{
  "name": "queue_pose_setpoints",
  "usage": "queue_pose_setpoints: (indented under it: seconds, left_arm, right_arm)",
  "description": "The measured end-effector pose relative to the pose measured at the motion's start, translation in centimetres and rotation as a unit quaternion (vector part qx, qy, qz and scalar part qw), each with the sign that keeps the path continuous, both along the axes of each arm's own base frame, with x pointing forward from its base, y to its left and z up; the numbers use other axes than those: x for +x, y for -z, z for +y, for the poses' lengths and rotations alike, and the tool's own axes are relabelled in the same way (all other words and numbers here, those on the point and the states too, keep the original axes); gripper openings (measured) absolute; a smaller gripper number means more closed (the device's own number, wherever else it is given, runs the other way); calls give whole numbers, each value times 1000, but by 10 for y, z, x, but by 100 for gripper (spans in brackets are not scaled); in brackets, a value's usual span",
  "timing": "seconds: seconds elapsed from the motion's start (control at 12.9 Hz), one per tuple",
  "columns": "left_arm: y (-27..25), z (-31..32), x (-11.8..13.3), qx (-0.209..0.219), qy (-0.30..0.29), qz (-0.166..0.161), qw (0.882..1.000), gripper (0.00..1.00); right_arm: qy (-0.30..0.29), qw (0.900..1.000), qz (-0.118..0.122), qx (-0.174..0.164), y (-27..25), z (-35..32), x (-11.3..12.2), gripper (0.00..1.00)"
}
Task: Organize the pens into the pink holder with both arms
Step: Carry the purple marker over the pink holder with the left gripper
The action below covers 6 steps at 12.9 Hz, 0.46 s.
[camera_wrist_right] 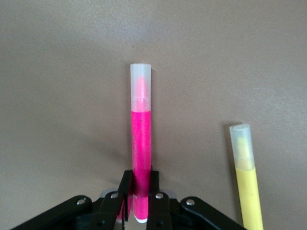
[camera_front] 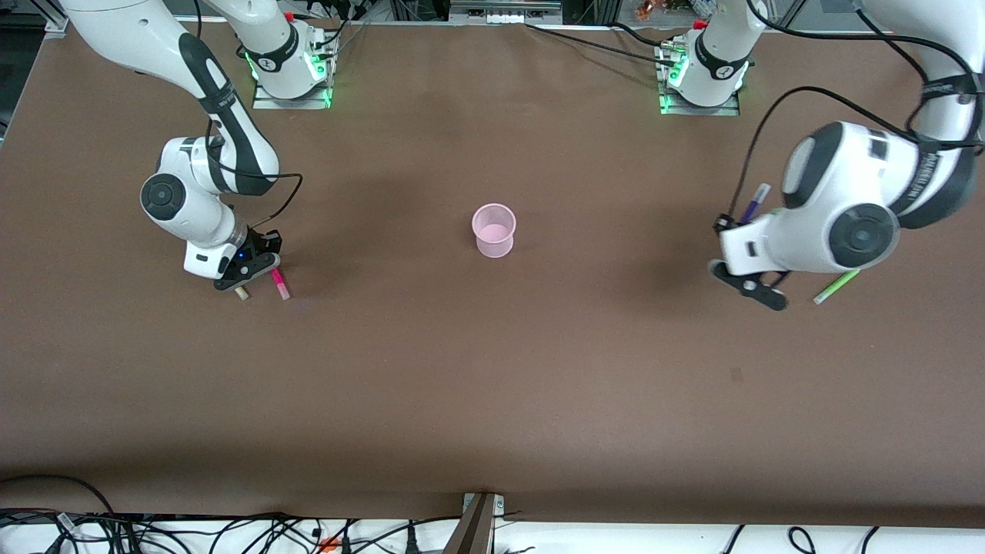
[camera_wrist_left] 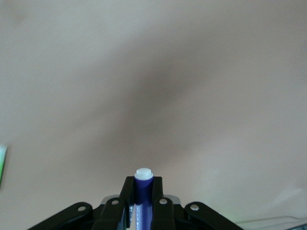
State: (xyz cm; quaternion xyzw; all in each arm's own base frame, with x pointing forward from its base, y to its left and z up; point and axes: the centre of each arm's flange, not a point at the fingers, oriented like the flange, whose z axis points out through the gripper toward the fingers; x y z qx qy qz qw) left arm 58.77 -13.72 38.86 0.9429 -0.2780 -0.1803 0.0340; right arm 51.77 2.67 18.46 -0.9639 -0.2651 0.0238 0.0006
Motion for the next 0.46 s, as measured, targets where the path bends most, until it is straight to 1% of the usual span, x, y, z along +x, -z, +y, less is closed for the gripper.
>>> queue_pose_setpoints:
  seconds: [0.08,0.15,0.23,0.39,0.46]
  left_arm:
    - [-10,-30,-1,-38,8,-4,999,19]
    - [-20,-56,0,-85,10,-13,996,19]
    - [-29,-76,3,-136,10,-24,990,19]
    - [-45,-124,7,-237,5,-64,969,19]
    - [-50,-153,5,-270,4,-90,959,19]
  right_arm:
    - [1,1000,-3,0,-3,0,1,17]
    - [1,1000,-8,1,-9,0,3,17]
    - [1,1000,-14,2,-20,1,6,17]
    - [3,1000,-14,5,-55,2,14,17]
    - [2,1000,-11,6,-77,3,19,17]
